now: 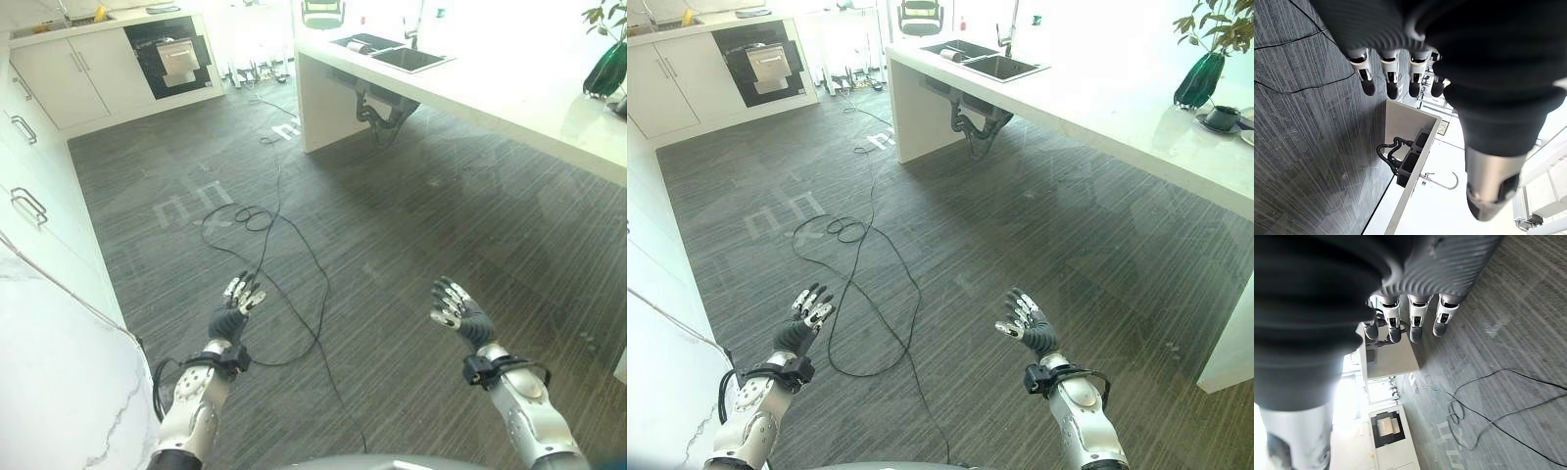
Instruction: Place the dishes in the dishwasher.
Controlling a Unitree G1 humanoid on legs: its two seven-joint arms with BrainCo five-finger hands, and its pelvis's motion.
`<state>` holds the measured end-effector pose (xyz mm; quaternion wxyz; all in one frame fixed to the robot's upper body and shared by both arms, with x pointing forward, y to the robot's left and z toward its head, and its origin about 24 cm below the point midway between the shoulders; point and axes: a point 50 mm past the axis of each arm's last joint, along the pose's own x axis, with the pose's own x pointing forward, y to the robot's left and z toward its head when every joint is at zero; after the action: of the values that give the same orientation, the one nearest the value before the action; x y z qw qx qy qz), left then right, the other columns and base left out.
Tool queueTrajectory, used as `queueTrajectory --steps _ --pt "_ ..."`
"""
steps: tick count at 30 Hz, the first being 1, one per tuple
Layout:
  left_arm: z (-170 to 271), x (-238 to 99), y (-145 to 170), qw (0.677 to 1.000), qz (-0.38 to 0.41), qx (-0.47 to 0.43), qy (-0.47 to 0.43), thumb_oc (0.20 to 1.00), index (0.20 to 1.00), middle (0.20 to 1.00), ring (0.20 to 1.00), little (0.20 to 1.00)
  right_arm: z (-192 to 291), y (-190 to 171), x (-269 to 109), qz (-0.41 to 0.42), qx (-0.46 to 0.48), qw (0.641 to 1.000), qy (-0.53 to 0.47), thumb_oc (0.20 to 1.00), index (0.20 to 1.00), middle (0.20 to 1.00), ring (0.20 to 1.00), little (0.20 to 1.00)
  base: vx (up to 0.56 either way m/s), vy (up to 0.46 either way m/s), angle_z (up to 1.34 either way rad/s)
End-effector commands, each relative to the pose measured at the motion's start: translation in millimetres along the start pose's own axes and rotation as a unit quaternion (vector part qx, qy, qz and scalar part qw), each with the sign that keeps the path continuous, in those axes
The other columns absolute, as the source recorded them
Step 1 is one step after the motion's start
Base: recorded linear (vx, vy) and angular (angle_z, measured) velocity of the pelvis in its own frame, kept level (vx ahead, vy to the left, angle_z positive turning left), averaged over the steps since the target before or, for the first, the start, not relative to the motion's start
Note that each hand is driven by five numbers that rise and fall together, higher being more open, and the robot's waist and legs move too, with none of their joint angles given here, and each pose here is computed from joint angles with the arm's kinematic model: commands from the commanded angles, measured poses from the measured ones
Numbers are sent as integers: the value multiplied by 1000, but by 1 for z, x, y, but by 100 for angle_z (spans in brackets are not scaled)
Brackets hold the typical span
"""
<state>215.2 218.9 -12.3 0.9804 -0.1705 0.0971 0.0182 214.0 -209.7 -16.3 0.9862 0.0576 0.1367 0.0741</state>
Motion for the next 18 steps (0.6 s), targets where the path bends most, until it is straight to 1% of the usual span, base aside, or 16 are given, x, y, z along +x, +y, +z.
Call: queueTrajectory --steps 1,6,11,18 --pt "21 10 -2 999 -14 10 -41 1000 1000 1000 1000 1000 16 5 8 11 4 999 -39 1000 1000 1000 1000 1000 0 0 0" --pt "24 11 -6 998 -19 8 -52 1000 1000 1000 1000 1000 22 8 9 12 -9 998 -53 1000 1000 1000 1000 1000 33 -43 0" --pt "32 7 -3 997 -18 1 -71 1000 1000 1000 1000 1000 40 6 4 22 -2 995 -100 1000 1000 1000 1000 1000 51 -86 1" --pt "35 1 0 997 -11 -1 -79 1000 1000 1000 1000 1000 39 6 2 30 -11 995 -97 1000 1000 1000 1000 1000 92 -119 1"
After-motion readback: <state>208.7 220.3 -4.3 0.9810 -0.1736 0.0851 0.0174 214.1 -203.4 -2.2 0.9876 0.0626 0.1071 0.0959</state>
